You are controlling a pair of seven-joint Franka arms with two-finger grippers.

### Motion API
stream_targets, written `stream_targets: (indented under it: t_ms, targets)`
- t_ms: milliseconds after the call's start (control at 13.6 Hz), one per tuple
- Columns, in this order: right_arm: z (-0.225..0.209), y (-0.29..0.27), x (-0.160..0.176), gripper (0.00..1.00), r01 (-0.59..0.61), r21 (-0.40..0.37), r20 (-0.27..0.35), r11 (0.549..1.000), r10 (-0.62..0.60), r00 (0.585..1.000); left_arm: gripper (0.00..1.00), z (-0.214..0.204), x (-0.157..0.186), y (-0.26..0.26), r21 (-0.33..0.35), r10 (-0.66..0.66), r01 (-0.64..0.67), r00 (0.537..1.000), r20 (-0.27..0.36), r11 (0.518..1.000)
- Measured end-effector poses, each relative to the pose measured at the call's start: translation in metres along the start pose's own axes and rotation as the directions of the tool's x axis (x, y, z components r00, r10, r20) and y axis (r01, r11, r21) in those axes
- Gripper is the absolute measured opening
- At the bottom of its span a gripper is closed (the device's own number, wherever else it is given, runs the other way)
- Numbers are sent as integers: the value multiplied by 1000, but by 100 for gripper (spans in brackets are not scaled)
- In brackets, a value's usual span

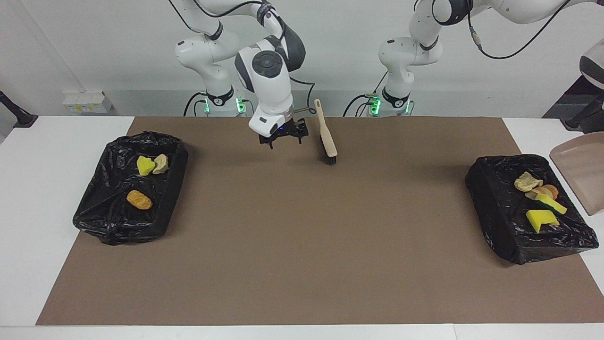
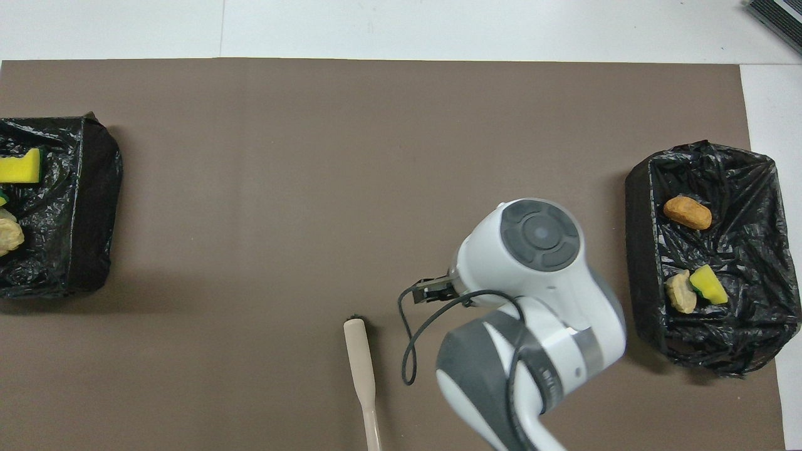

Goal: Sweep and dump trash in bin

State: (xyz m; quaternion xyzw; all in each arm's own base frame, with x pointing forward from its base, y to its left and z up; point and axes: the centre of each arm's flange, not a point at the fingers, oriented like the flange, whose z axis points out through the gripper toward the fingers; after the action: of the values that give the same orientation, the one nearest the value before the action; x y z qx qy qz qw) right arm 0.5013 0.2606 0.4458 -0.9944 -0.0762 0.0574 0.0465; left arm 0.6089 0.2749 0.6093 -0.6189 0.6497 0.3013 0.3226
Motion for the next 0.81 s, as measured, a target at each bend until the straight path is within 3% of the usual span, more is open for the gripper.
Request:
stream_targets:
  t_ms: [221, 441, 588, 809]
  targets:
    - [-18, 74, 22, 100, 25, 15, -34, 1000, -25, 999, 33, -46, 27, -5, -20, 37, -38, 998, -58, 999]
    - [-37, 124, 32, 100, -39, 19, -68, 999, 40, 997, 33, -79, 84, -13, -23, 15, -21, 969, -248, 1000]
    - [-49, 152, 34, 100, -74, -4, -89, 997, 73, 993, 33, -86, 114, -14, -63, -52, 32, 935, -350, 997]
    - [-81, 201, 33, 100, -129, -71, -133, 989, 118, 984, 33, -119, 185, -19, -183, -246, 182, 863, -440, 966]
